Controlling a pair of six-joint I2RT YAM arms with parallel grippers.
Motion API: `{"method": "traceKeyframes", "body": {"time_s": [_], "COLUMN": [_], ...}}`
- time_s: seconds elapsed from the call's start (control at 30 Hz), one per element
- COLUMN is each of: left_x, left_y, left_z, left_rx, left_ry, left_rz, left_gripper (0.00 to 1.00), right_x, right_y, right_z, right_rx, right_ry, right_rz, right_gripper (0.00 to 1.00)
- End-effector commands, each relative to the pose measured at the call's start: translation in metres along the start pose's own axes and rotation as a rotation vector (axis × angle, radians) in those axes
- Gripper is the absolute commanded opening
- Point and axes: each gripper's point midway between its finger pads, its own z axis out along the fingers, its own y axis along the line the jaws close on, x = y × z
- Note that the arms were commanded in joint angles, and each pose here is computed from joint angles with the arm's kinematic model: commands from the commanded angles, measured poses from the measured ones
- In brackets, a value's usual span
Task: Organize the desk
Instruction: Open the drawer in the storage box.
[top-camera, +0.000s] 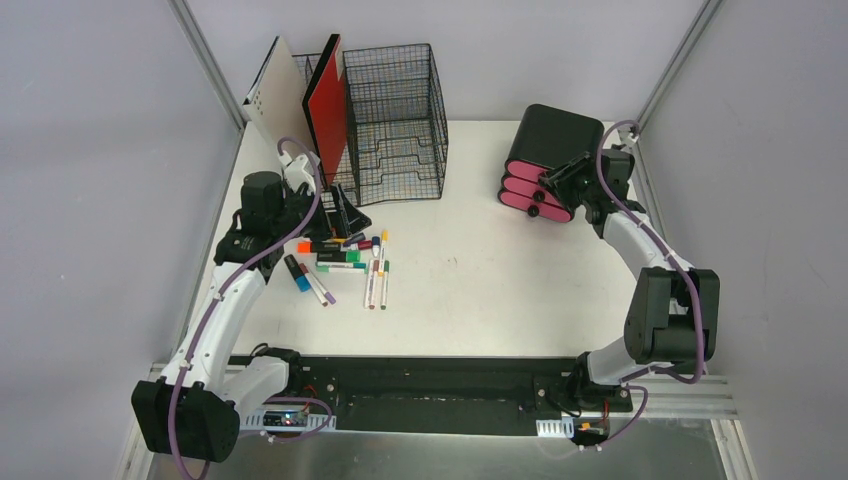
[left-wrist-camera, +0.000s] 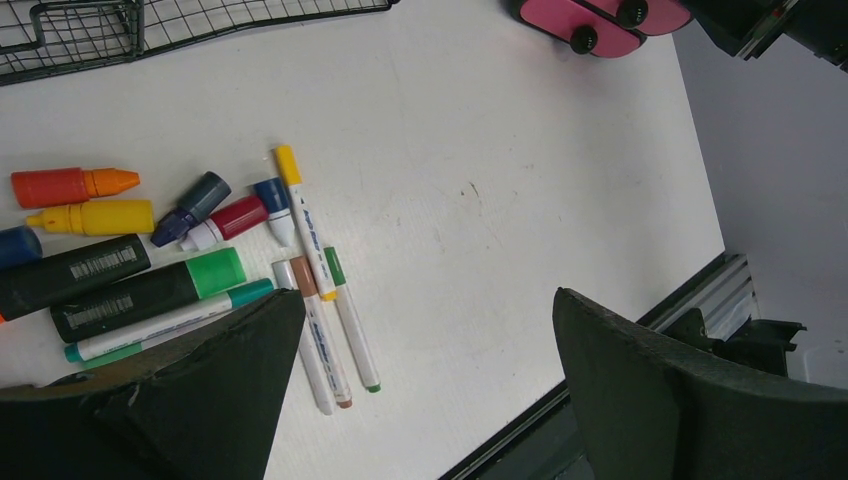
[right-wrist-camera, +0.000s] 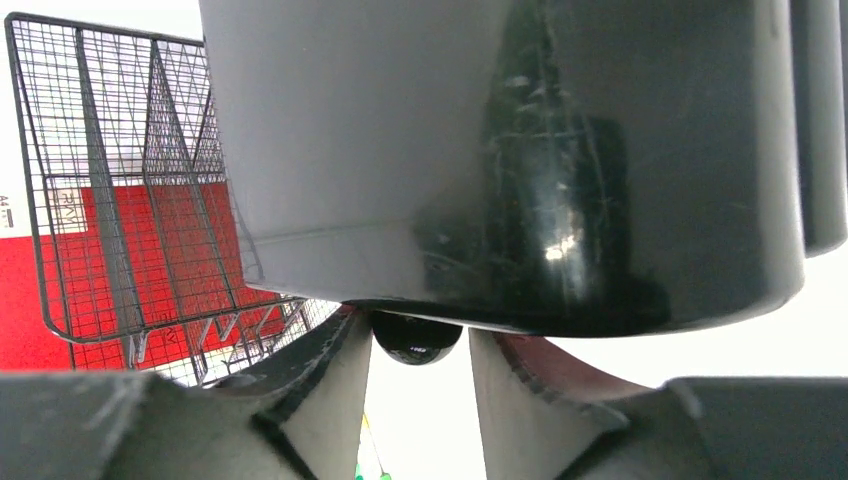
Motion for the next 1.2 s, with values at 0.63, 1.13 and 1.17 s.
{"method": "traceKeyframes", "body": {"time_s": [0.63,1.13,1.17], "left_x": [-0.011,-0.010,-0.010], "left_y": [-0.004,-0.004,-0.004], "left_z": [-0.006,-0.003,-0.003], "left_rx": [0.016,0.028,0.029], "left_ry": [-0.042,-0.030,-0.029], "left_rz": [0.025,0.013,0.012], "left_gripper": [0.99,0.99,0.99], "right_x": [0.036,0.061,0.061], "right_y": [0.004,0.007,0.009], "right_z": [-0.057,-0.082,-0.084], "right_rx": [-0.088,-0.155,-0.166], "right_ry": [0.096,0.200,0.199], "right_rz": [-0.034,-0.135,-0.148], "right_gripper": [0.15,0.50,0.55]}}
